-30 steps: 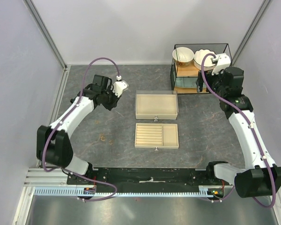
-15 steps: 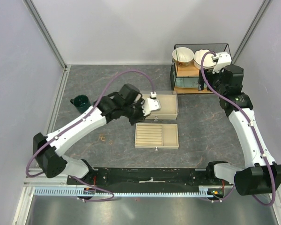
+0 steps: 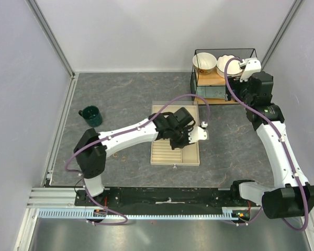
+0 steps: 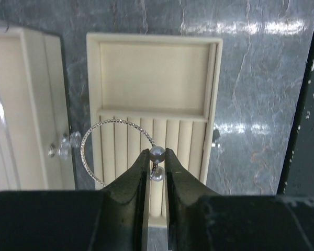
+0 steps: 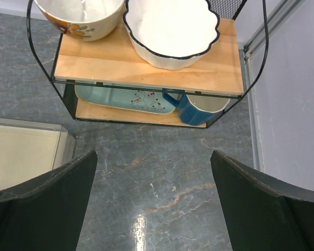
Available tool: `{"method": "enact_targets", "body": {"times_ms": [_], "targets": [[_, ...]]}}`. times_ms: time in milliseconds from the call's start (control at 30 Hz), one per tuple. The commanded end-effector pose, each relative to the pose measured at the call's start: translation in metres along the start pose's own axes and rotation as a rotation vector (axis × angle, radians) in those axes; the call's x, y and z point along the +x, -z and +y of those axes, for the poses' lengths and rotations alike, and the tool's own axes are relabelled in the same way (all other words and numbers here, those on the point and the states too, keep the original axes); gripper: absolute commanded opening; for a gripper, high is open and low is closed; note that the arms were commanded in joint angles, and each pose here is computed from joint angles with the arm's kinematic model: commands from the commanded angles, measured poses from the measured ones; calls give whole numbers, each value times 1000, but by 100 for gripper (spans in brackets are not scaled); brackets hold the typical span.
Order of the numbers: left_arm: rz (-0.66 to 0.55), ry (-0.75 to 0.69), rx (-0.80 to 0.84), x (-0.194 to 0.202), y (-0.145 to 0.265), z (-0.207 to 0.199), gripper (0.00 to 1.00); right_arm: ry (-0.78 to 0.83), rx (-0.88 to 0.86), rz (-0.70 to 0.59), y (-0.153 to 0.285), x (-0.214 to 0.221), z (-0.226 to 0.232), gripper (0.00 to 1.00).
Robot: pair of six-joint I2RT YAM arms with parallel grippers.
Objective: Organize the mixed jewelry
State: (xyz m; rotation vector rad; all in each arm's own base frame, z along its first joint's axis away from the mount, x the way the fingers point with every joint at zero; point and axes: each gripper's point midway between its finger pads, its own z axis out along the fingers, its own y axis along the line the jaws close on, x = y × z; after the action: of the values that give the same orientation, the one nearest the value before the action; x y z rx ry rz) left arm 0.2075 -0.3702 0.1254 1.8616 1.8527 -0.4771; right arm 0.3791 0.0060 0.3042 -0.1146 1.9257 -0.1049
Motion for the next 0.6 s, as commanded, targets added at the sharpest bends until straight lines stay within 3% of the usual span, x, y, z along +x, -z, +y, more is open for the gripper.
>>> {"method": "enact_targets", "body": {"times_ms": [0,567], "targets": [[-48,-50,-19,-32,-20,2,10,23,58,-56,16,-22,-14,98],[4,-102,23,-33,-82,-12,10,55,65,-39,17,-13,-15,98]]}}
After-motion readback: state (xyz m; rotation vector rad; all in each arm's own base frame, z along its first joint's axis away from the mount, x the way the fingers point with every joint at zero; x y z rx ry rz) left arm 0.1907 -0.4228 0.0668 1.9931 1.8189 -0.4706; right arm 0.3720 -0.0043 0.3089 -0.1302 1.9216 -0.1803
